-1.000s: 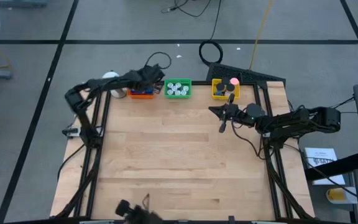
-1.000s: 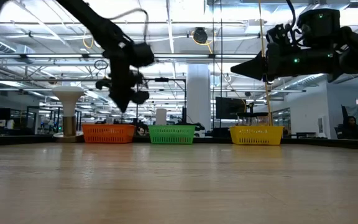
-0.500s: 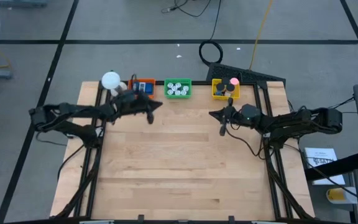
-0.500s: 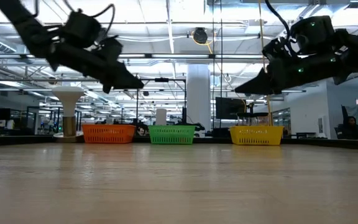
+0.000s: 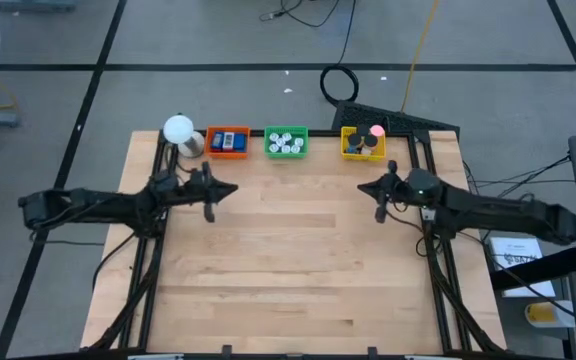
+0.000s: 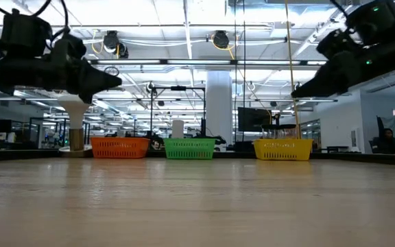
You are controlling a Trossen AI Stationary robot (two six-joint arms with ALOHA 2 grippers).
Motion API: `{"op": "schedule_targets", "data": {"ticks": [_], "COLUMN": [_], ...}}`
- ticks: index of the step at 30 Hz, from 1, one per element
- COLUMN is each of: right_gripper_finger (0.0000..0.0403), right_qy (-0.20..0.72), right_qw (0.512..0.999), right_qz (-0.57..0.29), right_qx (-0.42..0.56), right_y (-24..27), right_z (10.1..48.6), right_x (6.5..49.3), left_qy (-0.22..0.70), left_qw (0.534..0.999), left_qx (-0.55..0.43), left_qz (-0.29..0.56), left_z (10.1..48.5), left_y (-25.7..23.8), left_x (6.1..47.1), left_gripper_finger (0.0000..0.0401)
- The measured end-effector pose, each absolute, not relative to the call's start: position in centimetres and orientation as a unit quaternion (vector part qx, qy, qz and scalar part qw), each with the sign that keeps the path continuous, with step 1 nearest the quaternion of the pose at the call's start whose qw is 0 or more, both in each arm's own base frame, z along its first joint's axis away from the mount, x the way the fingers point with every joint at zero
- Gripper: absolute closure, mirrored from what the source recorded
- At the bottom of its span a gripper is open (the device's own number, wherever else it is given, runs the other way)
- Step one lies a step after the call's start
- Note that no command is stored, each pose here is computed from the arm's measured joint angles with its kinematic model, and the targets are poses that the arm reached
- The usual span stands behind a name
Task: Pick & Place Office items
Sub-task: Return to Home Position
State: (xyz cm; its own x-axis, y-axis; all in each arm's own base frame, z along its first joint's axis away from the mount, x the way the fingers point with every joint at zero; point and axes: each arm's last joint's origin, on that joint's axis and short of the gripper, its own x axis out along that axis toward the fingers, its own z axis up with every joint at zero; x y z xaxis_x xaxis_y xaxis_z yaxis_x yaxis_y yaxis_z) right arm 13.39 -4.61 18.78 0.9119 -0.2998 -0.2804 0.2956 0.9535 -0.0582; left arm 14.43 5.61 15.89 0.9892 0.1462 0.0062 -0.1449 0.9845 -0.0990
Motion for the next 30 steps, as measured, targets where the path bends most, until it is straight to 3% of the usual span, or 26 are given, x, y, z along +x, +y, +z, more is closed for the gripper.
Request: {"op": "schedule_targets", "data": {"ticks": [7, 13, 20, 25, 30], "right_gripper_finger": [0.0403, 0.0403, 0.0403, 0.0403, 0.0403], "right_qy": [0.113, 0.022, 0.016, -0.018, -0.010], "right_qw": [0.977, 0.980, 0.981, 0.985, 0.989], "right_qz": [-0.181, -0.197, -0.192, -0.169, -0.148], "right_qx": [-0.003, 0.008, 0.030, 0.027, 0.021], "right_y": [-3.7, -3.1, -3.3, -3.2, -3.0], "right_z": [19.7, 19.4, 16.5, 17.0, 16.9], "right_x": [10.2, 8.4, 9.0, 9.1, 9.2], "left_qy": [-0.007, -0.002, -0.002, -0.018, -0.033], "left_qw": [0.998, 0.998, 0.998, 0.999, 0.999], "left_qx": [-0.014, -0.009, -0.010, -0.013, -0.006], "left_qz": [0.065, 0.063, 0.055, 0.042, 0.022], "left_z": [16.4, 16.6, 16.7, 17.1, 17.6], "left_y": [4.9, 4.7, 4.5, 4.3, 3.6], "left_x": [13.5, 13.1, 12.8, 12.6, 12.3], "left_gripper_finger": [0.0394, 0.0384, 0.0397, 0.0383, 0.0395]}}
